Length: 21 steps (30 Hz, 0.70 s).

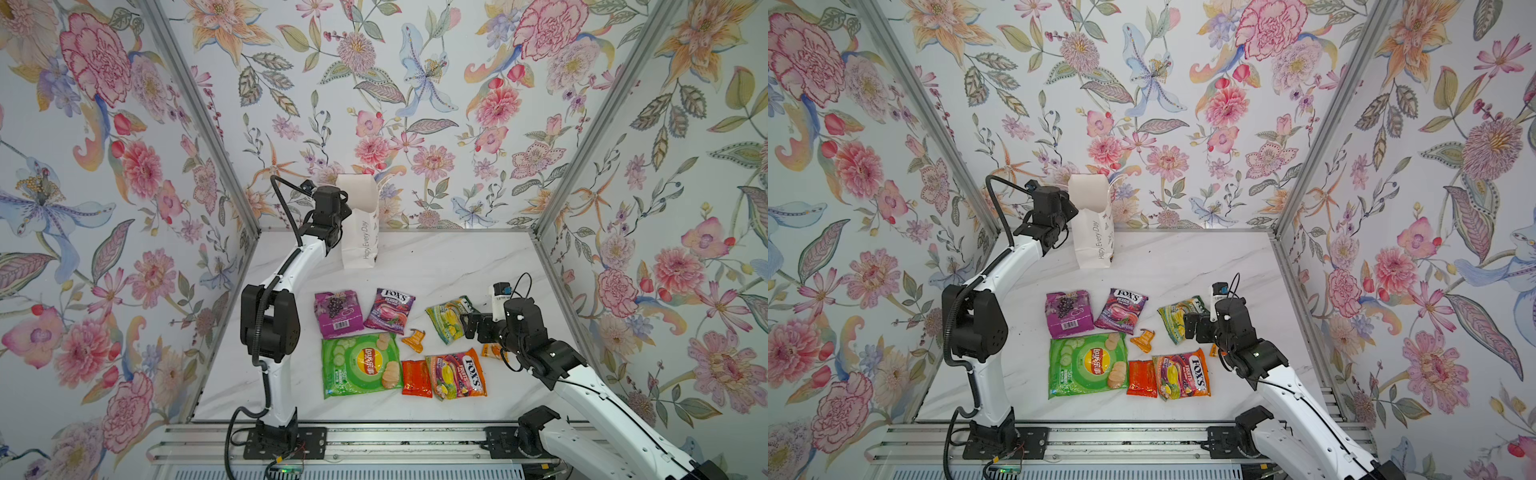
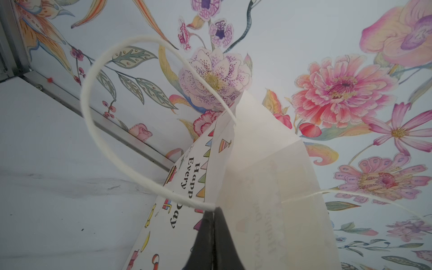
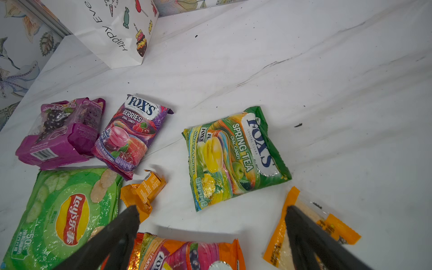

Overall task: Place the snacks into the paper bag
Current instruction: 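Grasp the paper bag's top edge with the left gripper and hold it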

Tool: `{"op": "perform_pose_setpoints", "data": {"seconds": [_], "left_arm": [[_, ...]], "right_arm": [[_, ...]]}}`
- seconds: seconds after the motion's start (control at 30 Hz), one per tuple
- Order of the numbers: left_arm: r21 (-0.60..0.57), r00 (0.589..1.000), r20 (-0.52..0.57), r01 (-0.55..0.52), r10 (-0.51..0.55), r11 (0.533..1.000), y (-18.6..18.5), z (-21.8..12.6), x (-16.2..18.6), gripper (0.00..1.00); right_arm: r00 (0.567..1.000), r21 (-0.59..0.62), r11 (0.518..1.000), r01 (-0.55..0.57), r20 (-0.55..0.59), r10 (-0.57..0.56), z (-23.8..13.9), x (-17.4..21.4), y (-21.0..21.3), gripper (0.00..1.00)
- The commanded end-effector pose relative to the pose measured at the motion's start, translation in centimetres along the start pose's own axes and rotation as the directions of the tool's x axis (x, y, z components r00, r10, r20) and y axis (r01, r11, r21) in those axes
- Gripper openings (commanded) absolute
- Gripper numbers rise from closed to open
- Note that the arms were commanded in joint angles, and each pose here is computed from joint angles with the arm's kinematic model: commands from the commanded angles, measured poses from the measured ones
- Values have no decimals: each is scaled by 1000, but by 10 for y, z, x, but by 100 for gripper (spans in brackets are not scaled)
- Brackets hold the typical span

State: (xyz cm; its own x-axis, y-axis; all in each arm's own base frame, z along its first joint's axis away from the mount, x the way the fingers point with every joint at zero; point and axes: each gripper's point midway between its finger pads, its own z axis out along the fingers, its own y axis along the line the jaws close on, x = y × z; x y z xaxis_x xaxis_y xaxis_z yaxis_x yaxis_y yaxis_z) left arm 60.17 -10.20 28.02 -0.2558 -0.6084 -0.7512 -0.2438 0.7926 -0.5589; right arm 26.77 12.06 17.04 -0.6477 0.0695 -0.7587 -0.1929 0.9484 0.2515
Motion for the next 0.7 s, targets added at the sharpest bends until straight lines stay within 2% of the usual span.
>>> {"op": "perform_pose_setpoints", "data": {"seconds": [0.0,0.1,0.17,0.53,0.67], "left_arm": [[-53,999,-30,-39,38,998,9,1,2,24],[-67,997,-45,-61,58,996,9,7,3,35],[-81,997,-42,-73,70,994,10,10,1,37],[-107,994,-63,-91,84,990,13,14,5,7],[-92,997,-41,-65,61,994,12,5,0,0]], "right_arm": [[1000,8,1000,-12,10,11,-5,-6,1,99],[1000,7,1000,-13,8,13,-4,-5,2,99],[1000,7,1000,-11,6,11,-4,-5,2,99],[1000,8,1000,-13,6,13,-5,-3,2,99],[1000,5,1000,-12,8,11,-5,-5,3,99]]}}
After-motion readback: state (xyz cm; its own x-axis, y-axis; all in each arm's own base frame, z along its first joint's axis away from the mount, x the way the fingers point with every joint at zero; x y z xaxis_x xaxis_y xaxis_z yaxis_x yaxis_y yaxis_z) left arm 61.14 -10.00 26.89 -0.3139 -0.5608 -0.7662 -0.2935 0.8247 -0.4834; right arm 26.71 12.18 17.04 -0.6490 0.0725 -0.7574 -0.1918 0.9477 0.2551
